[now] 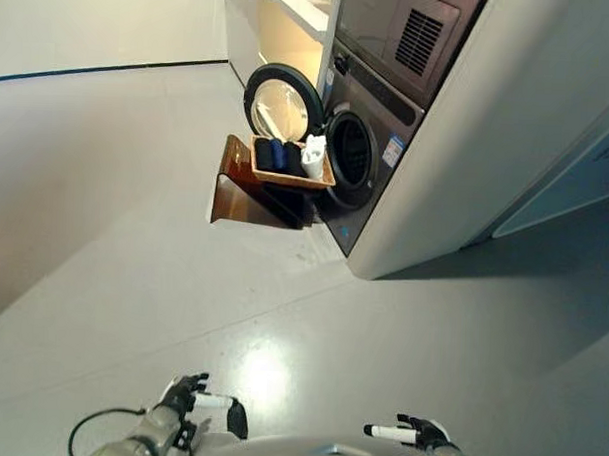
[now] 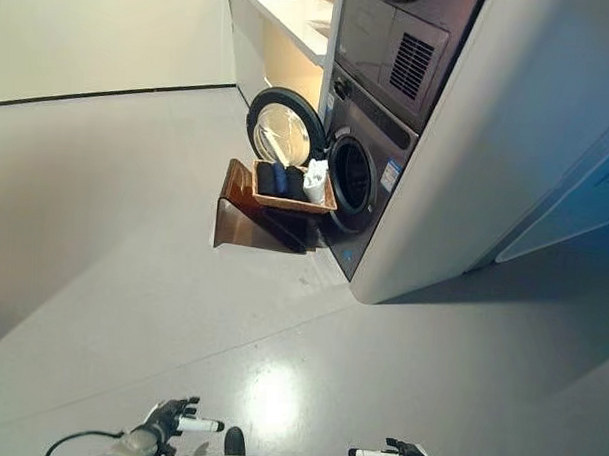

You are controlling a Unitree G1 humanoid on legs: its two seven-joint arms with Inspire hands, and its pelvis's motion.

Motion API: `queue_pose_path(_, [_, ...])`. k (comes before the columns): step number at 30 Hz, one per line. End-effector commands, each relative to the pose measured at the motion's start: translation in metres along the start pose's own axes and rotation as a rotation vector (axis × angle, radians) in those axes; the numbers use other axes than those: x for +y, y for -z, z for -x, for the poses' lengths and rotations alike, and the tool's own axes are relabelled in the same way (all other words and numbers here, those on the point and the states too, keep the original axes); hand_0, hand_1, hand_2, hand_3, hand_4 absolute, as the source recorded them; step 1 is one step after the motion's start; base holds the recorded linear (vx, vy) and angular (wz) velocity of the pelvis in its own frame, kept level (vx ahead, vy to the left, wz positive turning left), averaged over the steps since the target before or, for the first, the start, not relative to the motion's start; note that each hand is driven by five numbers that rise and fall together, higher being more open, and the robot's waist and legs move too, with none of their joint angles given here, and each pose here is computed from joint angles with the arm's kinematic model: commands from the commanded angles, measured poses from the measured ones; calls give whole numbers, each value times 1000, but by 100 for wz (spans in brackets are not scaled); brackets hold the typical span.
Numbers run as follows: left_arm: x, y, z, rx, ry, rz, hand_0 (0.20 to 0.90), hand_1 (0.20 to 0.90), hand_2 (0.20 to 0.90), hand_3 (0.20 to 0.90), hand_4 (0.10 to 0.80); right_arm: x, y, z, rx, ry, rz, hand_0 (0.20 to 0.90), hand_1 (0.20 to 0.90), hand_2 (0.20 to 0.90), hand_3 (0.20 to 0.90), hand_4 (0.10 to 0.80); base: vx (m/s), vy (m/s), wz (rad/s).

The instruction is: Pick up the clothes and place them into the washing machine

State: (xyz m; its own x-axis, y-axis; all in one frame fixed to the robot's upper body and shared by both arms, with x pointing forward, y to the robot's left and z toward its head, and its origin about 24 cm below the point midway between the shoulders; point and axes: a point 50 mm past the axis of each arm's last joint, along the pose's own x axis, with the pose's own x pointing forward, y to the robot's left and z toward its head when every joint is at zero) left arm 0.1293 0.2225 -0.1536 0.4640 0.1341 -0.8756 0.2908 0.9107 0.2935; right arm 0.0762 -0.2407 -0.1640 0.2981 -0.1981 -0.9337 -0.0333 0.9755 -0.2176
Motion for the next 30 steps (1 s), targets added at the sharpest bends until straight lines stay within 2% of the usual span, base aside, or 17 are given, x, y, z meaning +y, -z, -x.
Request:
queue_pose_path(1, [19, -3, 0, -12, -57, 34, 900, 900, 900, 900, 800, -11, -15, -1, -56, 20, 1, 900, 900, 900, 900, 800, 482, 121, -28])
queue_pose_path(7, [15, 0, 0, 7, -34, 0, 900, 900, 900, 900, 800, -12, 3, 1, 4, 25, -49, 900, 900, 900, 900, 800, 462, -15, -10])
queue_pose_path(14, [2, -4, -1, -22, 1, 21, 900, 900, 900, 900, 800, -8, 22, 4, 45, 13, -69, 900, 900, 900, 900, 800, 541, -130, 57])
queue_pose_path(17, [-7, -3, -1, -18, 23, 10, 900, 900, 900, 900, 800, -11, 16, 3, 14, 11, -43, 900, 900, 900, 900, 800, 421, -296, 111])
queue_pose_path(20, [-11, -8, -1, -37, 34, 23, 900, 900, 900, 900, 800, -16, 5, 3, -32, 25, -45, 900, 900, 900, 900, 800, 353, -352, 46])
queue_pose_path(24, [-7, -6, -1, -34, 4, 55, 900, 900, 900, 900, 800, -22, -3, 2, -48, 42, -12, 900, 900, 900, 900, 800, 307, -219, -31])
queue_pose_path(30, [-5, -6, 0, -45, -40, 64, 900, 900, 900, 900, 800, -23, -27, 1, -133, 70, -14, 900, 900, 900, 900, 800, 329, 6, -12])
